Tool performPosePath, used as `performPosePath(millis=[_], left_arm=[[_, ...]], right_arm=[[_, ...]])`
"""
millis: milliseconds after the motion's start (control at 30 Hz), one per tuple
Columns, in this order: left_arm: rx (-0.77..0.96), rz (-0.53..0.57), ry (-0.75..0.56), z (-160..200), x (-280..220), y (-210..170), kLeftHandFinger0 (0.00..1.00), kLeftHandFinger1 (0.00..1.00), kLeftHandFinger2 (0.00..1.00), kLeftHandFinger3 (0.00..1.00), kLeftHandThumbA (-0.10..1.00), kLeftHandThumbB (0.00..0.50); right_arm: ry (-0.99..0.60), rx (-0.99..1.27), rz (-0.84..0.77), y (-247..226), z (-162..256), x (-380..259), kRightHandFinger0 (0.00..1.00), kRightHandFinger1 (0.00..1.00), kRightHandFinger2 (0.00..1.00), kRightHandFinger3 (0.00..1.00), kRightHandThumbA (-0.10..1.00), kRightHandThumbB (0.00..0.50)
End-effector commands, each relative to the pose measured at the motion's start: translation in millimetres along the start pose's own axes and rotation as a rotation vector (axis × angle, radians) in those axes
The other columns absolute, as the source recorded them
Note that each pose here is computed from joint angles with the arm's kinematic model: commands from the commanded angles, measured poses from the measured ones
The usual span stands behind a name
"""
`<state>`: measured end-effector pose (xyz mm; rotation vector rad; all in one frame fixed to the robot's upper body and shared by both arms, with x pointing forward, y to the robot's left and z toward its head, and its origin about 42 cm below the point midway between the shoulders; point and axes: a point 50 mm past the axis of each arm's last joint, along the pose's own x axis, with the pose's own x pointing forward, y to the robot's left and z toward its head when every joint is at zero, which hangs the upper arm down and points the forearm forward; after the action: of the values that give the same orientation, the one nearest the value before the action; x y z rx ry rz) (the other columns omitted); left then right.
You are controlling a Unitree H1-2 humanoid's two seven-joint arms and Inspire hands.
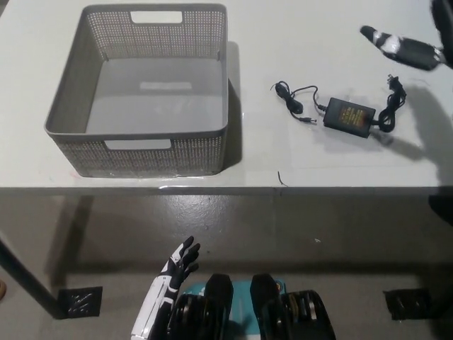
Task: Use the right hand to pick up a black power cord and place it into a container on the left hand side
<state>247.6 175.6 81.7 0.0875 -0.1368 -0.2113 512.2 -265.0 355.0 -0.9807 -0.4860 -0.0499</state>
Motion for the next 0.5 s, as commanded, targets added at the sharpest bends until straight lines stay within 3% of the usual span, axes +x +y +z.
performPosePath(millis=[0,133,200,267,367,467], left_arm=[[-0.004,-0.022,-0.053,6,-1,1,1.0,1.0,1.0,1.0,1.0,0.31],[-0.006,-0.03,-0.043,5,-4,-1,1.0,1.0,1.0,1.0,1.0,0.316],[-0.006,-0.035,-0.039,4,-7,-2,1.0,1.0,1.0,1.0,1.0,0.294],[-0.008,-0.034,-0.038,3,-10,-3,1.0,1.0,1.0,1.0,1.0,0.282],[-0.005,-0.034,-0.03,1,-13,-3,1.0,1.0,1.0,1.0,1.0,0.308],[-0.01,-0.042,-0.035,1,-13,-3,1.0,1.0,1.0,1.0,1.0,0.298]], right_arm=[[0.018,-0.185,-0.001,-27,7,42,1.0,1.0,1.0,1.0,0.87,0.5],[0.052,-0.263,0.069,-12,0,56,1.0,1.0,1.0,1.0,0.85,0.5],[0.075,-0.292,0.122,-3,-1,57,1.0,1.0,1.0,1.0,0.87,0.5],[0.089,-0.296,0.159,4,-2,57,1.0,1.0,1.0,1.0,0.83,0.5],[0.127,-0.314,0.278,19,-4,54,1.0,1.0,1.0,1.0,0.89,0.5],[0.177,-0.299,0.369,29,-7,50,1.0,1.0,1.0,1.0,0.85,0.5]])
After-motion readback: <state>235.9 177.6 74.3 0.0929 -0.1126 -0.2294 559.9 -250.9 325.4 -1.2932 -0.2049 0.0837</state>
